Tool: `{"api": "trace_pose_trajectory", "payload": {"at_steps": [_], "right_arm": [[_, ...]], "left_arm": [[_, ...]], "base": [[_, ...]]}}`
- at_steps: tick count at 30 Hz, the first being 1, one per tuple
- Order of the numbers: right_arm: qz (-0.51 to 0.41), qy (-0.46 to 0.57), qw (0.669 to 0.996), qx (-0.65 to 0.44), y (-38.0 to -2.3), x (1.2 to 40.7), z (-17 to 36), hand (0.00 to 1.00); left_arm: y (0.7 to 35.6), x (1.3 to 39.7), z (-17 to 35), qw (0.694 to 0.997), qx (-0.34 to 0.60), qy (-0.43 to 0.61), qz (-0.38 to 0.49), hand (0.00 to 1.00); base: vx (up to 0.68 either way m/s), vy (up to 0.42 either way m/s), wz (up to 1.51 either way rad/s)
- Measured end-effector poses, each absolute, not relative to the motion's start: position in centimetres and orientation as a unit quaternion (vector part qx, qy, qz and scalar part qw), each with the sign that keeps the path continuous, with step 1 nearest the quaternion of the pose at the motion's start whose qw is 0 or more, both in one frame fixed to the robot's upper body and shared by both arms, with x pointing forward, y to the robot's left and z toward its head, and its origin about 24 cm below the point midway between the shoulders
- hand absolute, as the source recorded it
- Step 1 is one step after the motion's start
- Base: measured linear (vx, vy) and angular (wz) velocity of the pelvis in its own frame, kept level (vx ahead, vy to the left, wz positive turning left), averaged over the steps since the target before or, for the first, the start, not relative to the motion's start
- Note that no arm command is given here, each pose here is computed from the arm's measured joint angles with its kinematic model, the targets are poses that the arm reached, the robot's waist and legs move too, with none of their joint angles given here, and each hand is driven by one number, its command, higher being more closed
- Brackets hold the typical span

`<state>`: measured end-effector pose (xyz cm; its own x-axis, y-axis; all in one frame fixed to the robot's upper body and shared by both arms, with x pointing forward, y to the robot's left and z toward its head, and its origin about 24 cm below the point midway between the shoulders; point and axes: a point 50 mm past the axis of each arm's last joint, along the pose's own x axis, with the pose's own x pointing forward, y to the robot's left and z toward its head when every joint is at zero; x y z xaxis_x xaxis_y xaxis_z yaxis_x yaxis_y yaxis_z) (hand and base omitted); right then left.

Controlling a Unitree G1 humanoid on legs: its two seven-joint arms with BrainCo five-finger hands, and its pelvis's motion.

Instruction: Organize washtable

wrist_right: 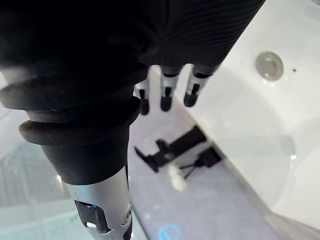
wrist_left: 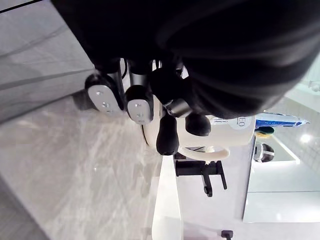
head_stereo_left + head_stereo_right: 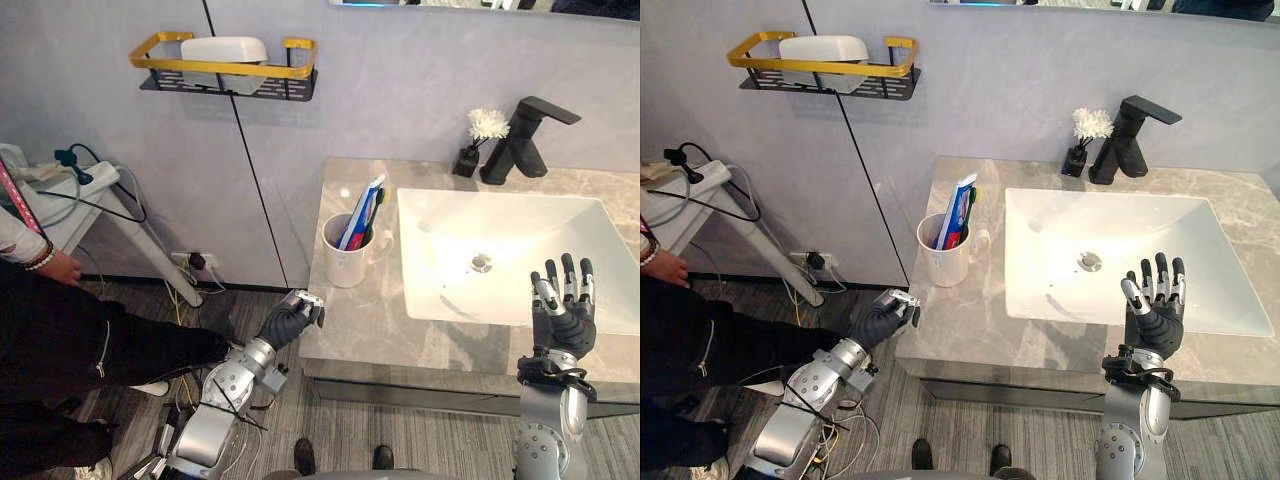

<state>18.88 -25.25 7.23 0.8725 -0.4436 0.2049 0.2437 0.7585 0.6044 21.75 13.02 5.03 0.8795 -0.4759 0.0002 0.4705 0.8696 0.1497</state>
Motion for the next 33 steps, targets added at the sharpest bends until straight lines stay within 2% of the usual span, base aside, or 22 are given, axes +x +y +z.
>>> {"api": "trace_pose_trajectory", "payload": {"at_steps": [33], "right_arm": [[-0.177,-0.19,0.922,0.288,-25.1,18.7,8.3,0.0]], "left_arm": [[11.8,26.0,8.1,0.962,0.096,-0.099,-0.234,1.0]], "base": [[0.0,0.004,-0.02]]}}
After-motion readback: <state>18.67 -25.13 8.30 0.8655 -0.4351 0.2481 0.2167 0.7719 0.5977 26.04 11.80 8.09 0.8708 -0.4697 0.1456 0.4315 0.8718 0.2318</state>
